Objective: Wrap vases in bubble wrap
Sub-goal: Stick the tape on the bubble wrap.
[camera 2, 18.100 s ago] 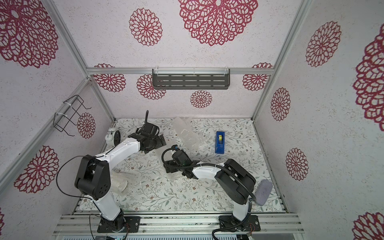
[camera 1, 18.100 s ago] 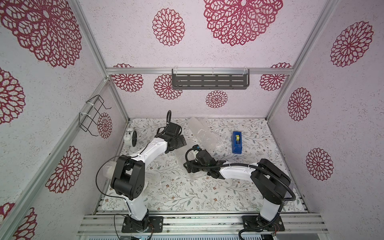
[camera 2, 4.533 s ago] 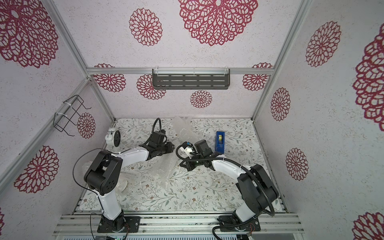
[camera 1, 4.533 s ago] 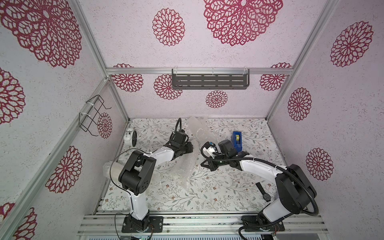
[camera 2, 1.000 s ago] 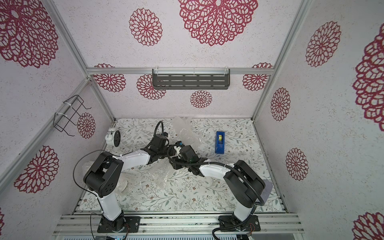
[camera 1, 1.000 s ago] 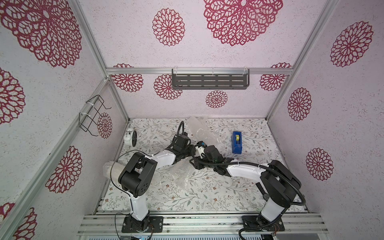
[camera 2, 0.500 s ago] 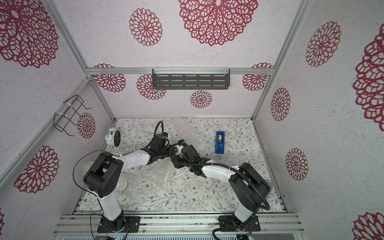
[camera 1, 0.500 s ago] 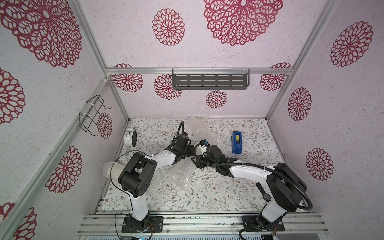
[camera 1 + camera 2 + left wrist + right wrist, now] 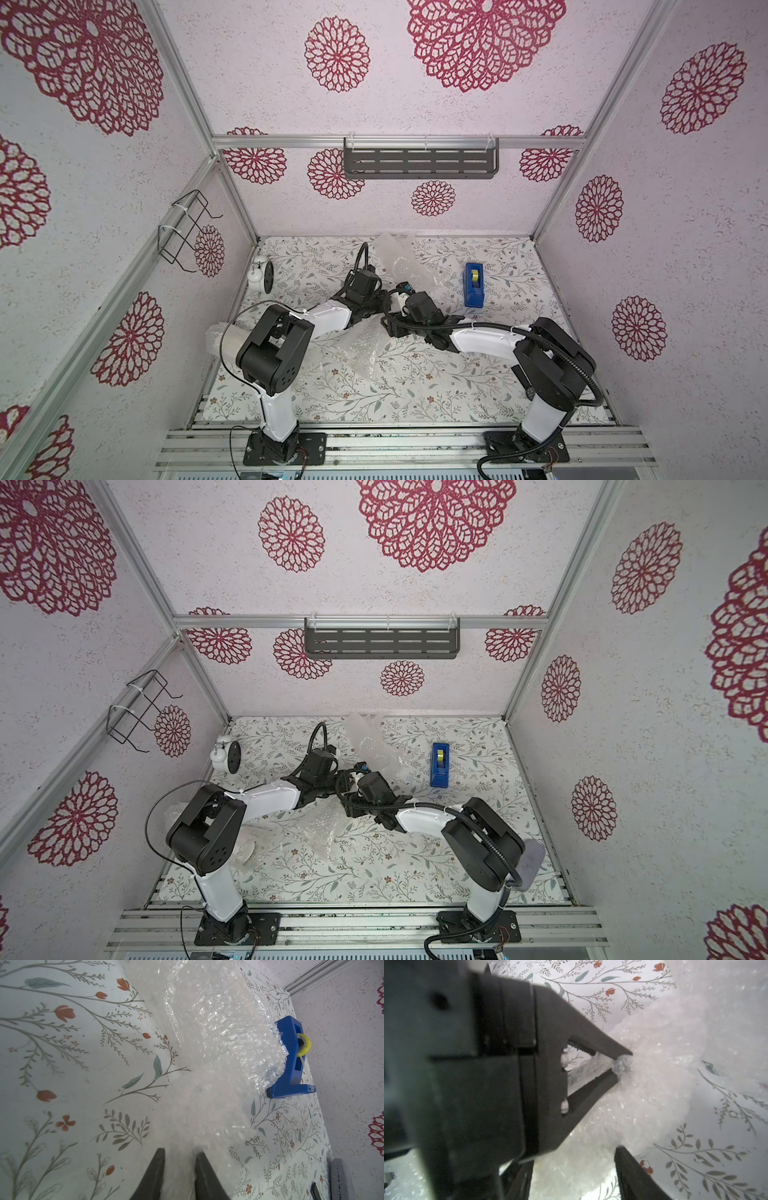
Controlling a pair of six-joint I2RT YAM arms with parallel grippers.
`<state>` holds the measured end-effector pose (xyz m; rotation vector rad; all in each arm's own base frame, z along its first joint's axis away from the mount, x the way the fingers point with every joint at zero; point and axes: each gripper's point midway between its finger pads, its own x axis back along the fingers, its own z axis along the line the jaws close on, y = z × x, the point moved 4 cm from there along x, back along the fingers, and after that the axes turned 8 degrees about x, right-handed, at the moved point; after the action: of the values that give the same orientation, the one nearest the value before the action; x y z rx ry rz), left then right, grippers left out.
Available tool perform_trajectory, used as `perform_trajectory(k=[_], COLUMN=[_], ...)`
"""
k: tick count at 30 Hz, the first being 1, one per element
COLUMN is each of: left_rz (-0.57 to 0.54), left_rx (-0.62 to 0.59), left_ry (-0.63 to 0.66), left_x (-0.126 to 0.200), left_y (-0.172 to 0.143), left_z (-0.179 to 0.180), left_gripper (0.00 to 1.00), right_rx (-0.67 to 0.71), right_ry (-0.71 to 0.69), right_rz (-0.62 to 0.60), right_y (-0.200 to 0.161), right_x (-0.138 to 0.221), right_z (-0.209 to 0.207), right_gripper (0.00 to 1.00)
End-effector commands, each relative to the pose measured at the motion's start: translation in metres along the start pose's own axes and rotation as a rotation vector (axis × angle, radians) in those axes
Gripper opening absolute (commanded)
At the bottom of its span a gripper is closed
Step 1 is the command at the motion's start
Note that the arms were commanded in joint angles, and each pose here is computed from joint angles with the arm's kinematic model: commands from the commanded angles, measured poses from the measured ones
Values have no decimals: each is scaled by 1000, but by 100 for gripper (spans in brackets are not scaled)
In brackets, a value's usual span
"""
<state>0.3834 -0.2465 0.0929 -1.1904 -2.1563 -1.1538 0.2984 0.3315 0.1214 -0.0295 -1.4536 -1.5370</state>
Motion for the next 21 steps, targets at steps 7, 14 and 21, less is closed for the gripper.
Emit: perform_trajectory(k=[7,14,21], left_rz=[247,244,241], left_rx=[30,31,29], left_ry=[165,168,176], left_x=[-2,-2,-2], left_y=[-66,-65,-64], left_z=[42,42,42], left_gripper=[26,26,25], right_rx=[-31,-12,10], right_ry=[61,28,-27], right_rz=[-101,-61,-81], right_y=[26,11,18], right_x=[5,3,15], right_z=[18,26,24], right_gripper=[70,71,71])
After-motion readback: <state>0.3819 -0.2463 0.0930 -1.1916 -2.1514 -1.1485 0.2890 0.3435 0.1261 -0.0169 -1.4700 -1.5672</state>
